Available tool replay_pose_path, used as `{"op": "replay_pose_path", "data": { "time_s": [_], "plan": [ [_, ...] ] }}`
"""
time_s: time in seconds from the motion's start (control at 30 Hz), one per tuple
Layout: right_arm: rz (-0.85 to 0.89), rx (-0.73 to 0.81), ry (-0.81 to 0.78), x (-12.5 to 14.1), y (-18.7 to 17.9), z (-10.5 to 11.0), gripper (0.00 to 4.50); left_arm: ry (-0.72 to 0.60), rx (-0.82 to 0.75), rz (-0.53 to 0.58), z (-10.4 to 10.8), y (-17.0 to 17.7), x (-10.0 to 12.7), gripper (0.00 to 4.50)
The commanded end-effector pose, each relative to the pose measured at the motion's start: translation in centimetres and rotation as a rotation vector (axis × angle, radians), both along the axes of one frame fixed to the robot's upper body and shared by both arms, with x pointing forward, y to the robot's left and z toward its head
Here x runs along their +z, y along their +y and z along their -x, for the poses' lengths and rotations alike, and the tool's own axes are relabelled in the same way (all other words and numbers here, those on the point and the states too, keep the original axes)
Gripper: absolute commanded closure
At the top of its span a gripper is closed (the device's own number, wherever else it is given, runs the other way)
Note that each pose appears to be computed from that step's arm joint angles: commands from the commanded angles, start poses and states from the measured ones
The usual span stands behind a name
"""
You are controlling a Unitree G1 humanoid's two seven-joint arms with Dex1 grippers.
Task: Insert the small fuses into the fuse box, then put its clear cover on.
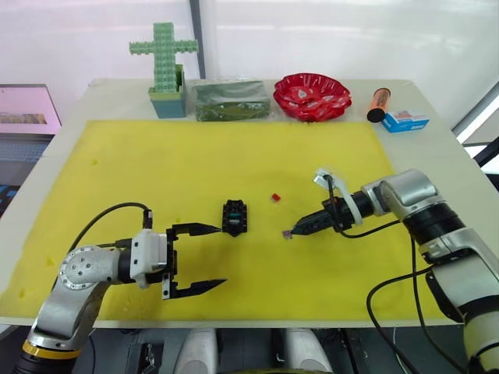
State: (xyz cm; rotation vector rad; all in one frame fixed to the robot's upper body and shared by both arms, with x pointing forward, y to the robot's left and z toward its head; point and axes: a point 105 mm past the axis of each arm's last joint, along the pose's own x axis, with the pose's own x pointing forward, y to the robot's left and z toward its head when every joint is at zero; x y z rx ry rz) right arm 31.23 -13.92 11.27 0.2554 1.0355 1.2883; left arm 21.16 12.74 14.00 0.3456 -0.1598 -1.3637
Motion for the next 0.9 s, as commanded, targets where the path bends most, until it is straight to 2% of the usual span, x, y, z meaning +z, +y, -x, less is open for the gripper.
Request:
{"op": "replay_pose_path", "data": {
  "time_s": [0.03, 0.57, 0.67, 0.87, 0.9],
  "plan": [
    [-0.005, 0.015, -0.014, 0.5, 0.5, -0.2, 1.69, -0.041, -0.015, -0.011, 0.2, -0.2, 0.6, 0.0],
    [-0.021, 0.052, 0.04, -0.5, 1.8, 0.6, 1.69, -0.026, -0.028, -0.013, 0.2, -0.4, 0.5, 0.0],
    [0.008, 0.039, 0.028, -1.2, 1.8, 0.3, 2.25, -0.023, -0.027, -0.012, 0.2, -0.5, 0.5, 0.0],
    [0.031, 0.014, 0.019, -1.9, 1.7, 0.1, 4.34, -0.023, -0.022, -0.011, 0.2, -0.5, 0.5, 0.0],
    [0.032, 0.013, 0.018, -2.0, 1.6, 0.1, 4.47, -0.024, -0.022, -0.012, 0.2, -0.5, 0.5, 0.0]
  ]
}}
